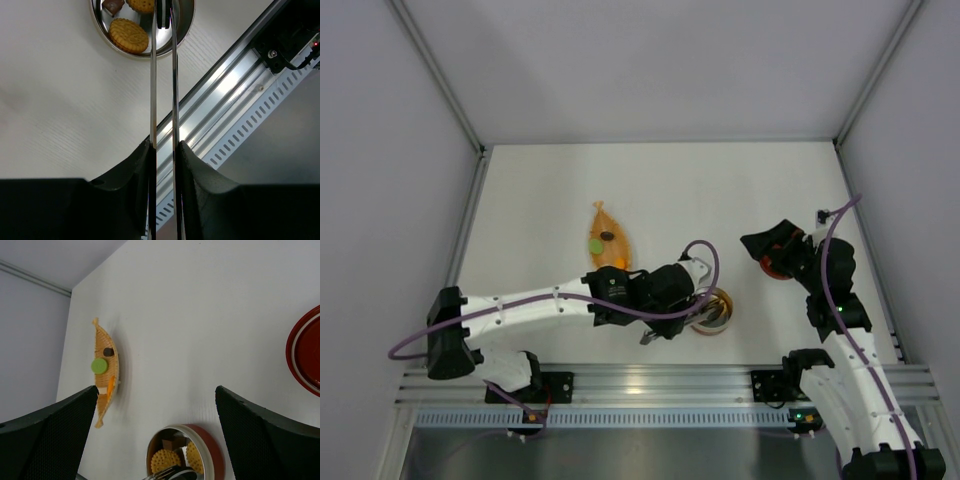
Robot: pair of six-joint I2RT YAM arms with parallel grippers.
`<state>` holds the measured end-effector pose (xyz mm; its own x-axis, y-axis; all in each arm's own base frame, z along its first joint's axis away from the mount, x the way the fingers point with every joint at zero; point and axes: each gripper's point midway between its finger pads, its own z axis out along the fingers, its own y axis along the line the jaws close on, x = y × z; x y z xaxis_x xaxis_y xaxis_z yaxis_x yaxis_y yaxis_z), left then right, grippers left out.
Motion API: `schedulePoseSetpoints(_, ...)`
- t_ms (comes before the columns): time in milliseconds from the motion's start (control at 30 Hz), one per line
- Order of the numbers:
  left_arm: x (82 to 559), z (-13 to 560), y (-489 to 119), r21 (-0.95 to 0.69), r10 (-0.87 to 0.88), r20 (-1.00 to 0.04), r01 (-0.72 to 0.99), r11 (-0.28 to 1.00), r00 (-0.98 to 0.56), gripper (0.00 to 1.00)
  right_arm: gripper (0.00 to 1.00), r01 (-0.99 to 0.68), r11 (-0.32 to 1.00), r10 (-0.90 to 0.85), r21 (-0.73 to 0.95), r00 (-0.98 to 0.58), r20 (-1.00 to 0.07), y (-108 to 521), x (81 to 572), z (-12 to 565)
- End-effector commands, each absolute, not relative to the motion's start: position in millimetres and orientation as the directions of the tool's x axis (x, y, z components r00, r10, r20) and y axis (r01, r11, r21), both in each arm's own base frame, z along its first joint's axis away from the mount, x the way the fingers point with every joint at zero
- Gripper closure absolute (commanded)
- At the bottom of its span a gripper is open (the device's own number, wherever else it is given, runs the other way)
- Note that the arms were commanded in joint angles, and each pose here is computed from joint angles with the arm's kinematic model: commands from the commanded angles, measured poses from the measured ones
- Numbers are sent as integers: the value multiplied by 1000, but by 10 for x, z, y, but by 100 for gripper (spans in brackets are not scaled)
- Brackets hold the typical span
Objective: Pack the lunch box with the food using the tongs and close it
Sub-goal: Place the fake food in the packing box.
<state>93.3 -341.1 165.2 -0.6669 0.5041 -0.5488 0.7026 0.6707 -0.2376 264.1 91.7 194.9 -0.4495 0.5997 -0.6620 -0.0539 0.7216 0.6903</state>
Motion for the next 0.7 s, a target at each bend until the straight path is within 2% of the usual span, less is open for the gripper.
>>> schedulePoseSetpoints(0,947,1677,-3592,-274,478,-580,711,648,-659,79,1,-104,727,601,679,-381,-702,879,2709,2139)
schedulePoseSetpoints(167,978,1627,-3571,-251,485,-573,705,663,-661,73,0,-106,728,599,678,-384,-703,885,2705,2139)
schedulePoseSetpoints(300,1008,1646,-3557,-238,480,-581,702,671,-657,60,1,-105,728,600,677,-380,-704,878,2707,2146)
schedulePoseSetpoints(400,1021,1674,-3536,-229,477,-585,698,678,-655,55,1,-107,728,599,677,-381,-704,882,2702,2151)
schedulePoseSetpoints(667,1095,1836,-3483,-198,468,-616,699,687,-634,52,0,-111,728,600,677,-377,-706,881,2708,2179)
